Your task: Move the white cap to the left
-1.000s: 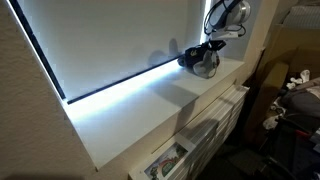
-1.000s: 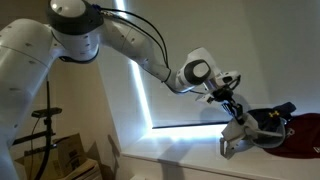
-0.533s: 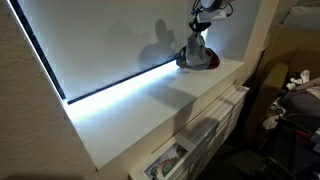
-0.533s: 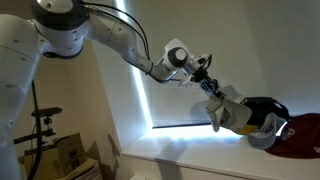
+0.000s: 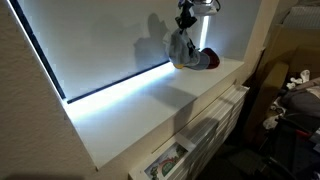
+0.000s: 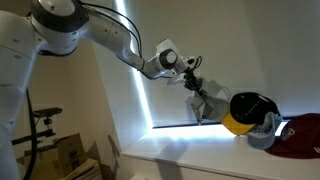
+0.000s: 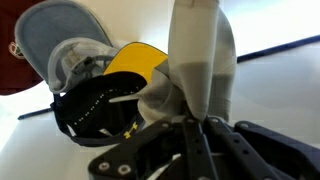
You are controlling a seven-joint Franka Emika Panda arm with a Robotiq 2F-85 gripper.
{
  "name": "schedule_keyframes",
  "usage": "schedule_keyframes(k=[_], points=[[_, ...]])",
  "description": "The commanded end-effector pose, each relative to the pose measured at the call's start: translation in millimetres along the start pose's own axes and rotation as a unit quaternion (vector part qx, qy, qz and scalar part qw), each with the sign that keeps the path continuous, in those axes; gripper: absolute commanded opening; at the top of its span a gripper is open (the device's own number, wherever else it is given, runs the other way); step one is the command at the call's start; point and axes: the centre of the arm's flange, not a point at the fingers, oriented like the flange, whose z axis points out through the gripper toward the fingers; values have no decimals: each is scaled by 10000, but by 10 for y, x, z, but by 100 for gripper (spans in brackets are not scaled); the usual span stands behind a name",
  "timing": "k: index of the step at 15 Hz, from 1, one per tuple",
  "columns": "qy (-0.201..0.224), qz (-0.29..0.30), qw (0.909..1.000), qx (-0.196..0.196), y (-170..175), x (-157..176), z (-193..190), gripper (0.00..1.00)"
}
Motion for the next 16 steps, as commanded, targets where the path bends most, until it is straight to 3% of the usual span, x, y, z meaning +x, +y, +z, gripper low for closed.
schedule_keyframes(k=[1,8,12,16], points=[[2,-562,9982,230,-205,53,-81,1],[3,-1699,9841,519,-1044,148,-231,1],[-355,-2468,9675,427,-1705,41,-224,1],[-746,-3236,9431,161,-2286,-148,-58,1]])
